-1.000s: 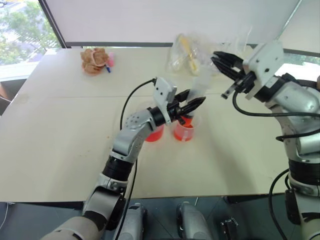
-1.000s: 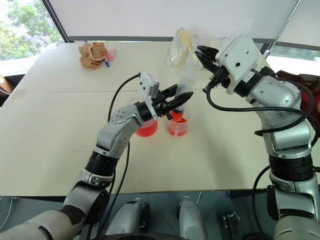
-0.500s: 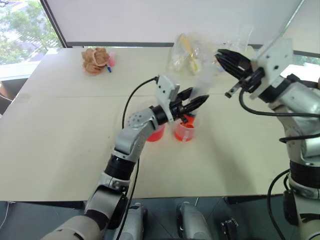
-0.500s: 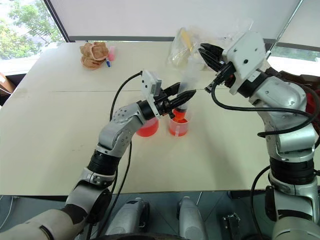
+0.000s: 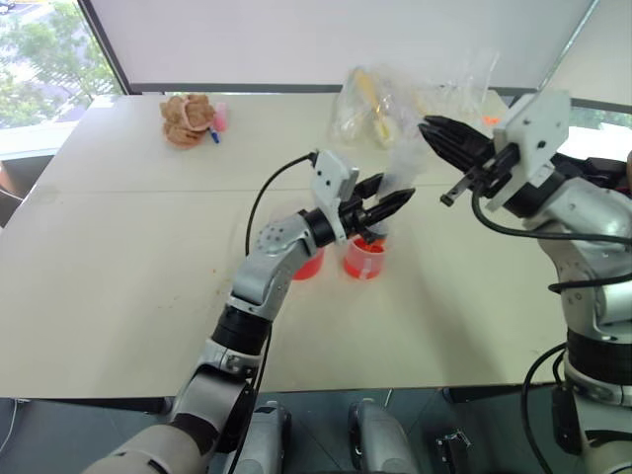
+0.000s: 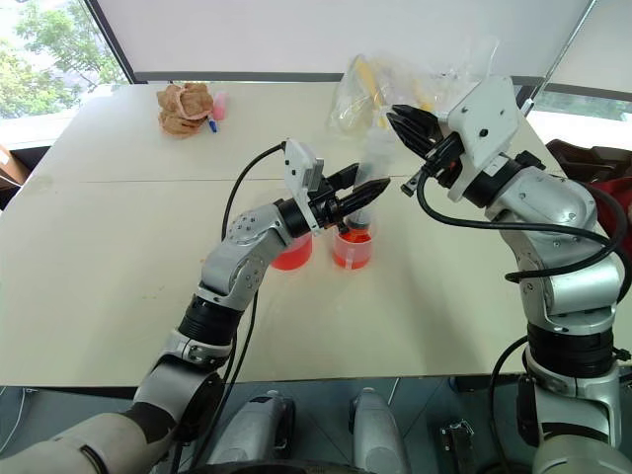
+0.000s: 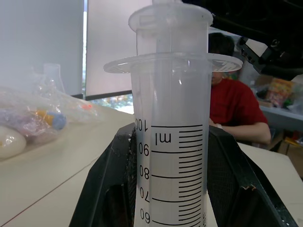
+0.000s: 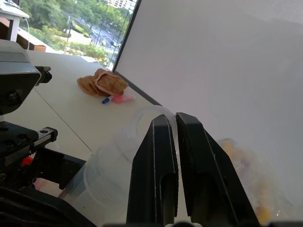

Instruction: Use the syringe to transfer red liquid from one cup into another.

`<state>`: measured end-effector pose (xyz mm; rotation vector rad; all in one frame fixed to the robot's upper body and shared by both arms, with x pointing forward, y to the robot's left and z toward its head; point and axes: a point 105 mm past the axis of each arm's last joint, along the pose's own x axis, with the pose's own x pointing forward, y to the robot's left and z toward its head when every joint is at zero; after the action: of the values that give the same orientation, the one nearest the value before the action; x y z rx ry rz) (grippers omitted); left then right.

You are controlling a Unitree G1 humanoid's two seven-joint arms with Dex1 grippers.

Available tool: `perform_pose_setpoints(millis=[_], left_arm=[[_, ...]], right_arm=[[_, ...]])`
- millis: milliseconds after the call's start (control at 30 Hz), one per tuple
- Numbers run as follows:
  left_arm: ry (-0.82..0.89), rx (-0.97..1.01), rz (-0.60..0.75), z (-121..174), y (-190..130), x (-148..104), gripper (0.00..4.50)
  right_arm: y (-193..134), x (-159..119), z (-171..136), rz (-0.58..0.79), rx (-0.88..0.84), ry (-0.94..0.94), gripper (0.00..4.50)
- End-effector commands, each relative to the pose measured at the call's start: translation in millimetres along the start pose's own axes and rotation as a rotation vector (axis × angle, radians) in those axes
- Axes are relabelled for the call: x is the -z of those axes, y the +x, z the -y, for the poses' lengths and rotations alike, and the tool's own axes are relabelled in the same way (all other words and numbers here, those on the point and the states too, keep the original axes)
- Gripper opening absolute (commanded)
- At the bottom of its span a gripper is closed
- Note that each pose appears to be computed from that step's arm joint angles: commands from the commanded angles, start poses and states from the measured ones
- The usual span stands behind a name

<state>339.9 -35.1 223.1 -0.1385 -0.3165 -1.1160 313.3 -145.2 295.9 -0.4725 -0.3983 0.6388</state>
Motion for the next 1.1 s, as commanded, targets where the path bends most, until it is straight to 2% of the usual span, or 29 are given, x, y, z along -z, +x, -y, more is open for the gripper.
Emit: perform_pose_setpoints(millis=[33,233,333,500,600,733,833,933,1000,1100], left_arm=[[0.09,0.032,0.18,9,16,-51,1.38],[0.098,0.025,0.193,7,18,-54,1.38],[0.098,0.028,0.195,7,19,-55,1.38],[0.078,0.031,0.207,7,19,-59,1.38],[0.045,0.017,0.244,2,20,-73,1.38],[-0.006,-0.025,0.292,-11,20,-98,1.38],[-0.035,-0.072,0.281,-26,19,-113,1.38],[-0.04,-0.16,0.179,-48,11,-122,1.38],[-0.076,-0.235,0.081,-70,-5,-131,1.38],[-0.163,-0.331,-0.166,-97,-37,-129,1.38]], right_arm=[[6,-1,-39,0.021,-0.169,0.058,0.05],[4,1,-41,0.007,-0.178,0.066,0.05],[1,3,-43,-0.007,-0.189,0.082,1.04],[1,3,-24,-0.016,-0.085,0.031,3.61],[-10,-5,-2,0.025,-0.003,0.085,3.61],[-38,-26,36,0.15,0.12,0.227,3.61],[-55,-32,49,0.201,0.144,0.303,3.61],[-63,-37,50,0.213,0.122,0.337,3.61],[-58,-46,37,0.215,0.024,0.352,3.61],[-48,-57,3,0.187,-0.194,0.372,3.61]])
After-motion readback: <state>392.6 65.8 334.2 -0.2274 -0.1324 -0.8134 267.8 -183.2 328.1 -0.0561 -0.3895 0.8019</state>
